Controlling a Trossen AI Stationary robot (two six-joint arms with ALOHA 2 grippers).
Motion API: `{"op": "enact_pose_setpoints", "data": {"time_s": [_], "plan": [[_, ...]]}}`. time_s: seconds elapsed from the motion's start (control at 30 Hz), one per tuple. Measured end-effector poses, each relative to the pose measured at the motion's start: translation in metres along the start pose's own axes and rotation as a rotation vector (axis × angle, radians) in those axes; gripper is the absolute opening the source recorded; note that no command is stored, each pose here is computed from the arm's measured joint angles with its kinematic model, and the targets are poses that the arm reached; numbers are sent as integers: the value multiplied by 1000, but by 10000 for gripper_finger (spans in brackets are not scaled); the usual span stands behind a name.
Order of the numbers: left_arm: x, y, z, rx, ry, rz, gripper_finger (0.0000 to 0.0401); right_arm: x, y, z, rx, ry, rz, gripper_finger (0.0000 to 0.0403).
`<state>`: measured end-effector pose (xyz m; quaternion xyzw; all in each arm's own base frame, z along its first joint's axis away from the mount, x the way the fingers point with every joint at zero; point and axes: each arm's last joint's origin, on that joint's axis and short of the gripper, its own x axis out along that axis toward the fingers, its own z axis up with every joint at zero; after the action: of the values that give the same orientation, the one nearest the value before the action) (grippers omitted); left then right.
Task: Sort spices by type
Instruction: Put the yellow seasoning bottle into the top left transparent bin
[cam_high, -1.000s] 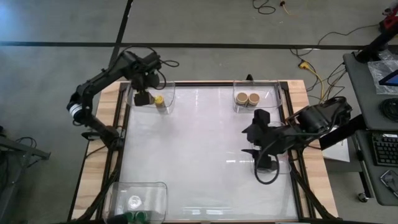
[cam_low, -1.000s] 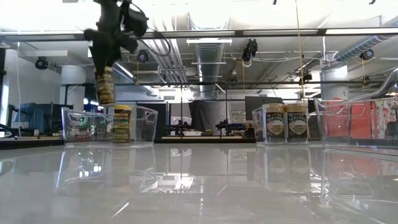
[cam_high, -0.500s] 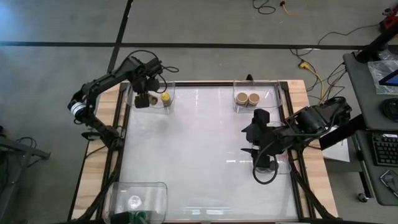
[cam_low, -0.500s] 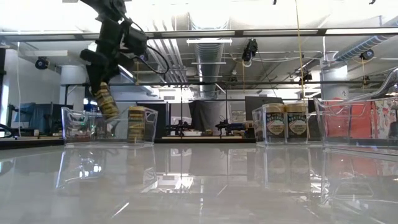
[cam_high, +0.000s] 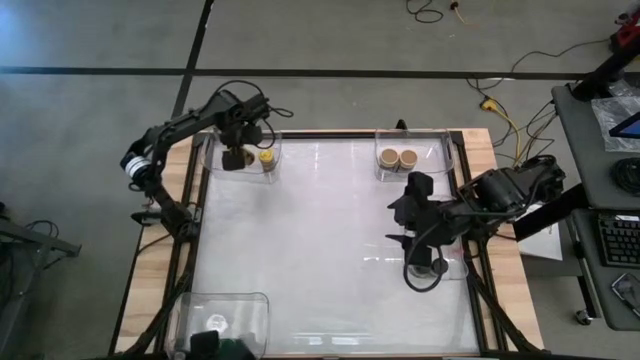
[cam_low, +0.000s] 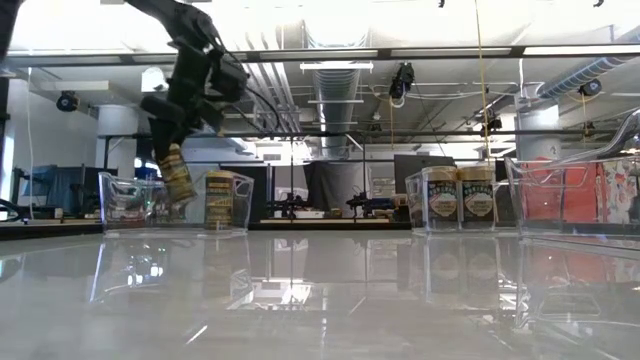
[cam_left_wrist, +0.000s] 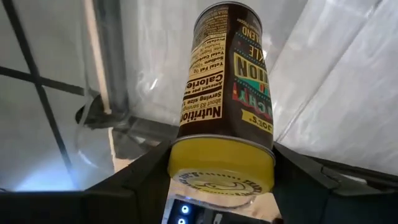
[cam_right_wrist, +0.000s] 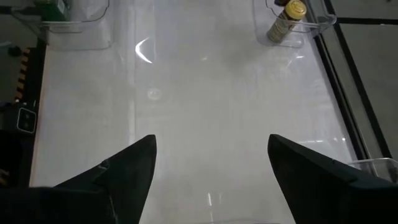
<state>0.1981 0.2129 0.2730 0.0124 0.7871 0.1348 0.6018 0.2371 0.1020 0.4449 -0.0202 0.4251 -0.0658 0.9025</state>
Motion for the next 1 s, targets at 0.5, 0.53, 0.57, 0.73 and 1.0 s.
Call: {"op": "enact_pose_setpoints", "data": {"time_s": [0.5,0.53,0.57,0.73,1.0], "plan": [[23,-12,32,9,75,-90,216,1,-1,0,13,-15,-37,290],[23,-12,32,-1,78,-91,222,1,-1,0,13,-15,-37,290],[23,-12,31,-7,80,-92,230,1,-1,0,13,-15,-38,291],[22,-14,31,-15,63,-127,262,2,0,0,12,-12,-39,302],[21,-15,32,-25,62,-126,240,2,0,0,13,-15,-38,318]]}}
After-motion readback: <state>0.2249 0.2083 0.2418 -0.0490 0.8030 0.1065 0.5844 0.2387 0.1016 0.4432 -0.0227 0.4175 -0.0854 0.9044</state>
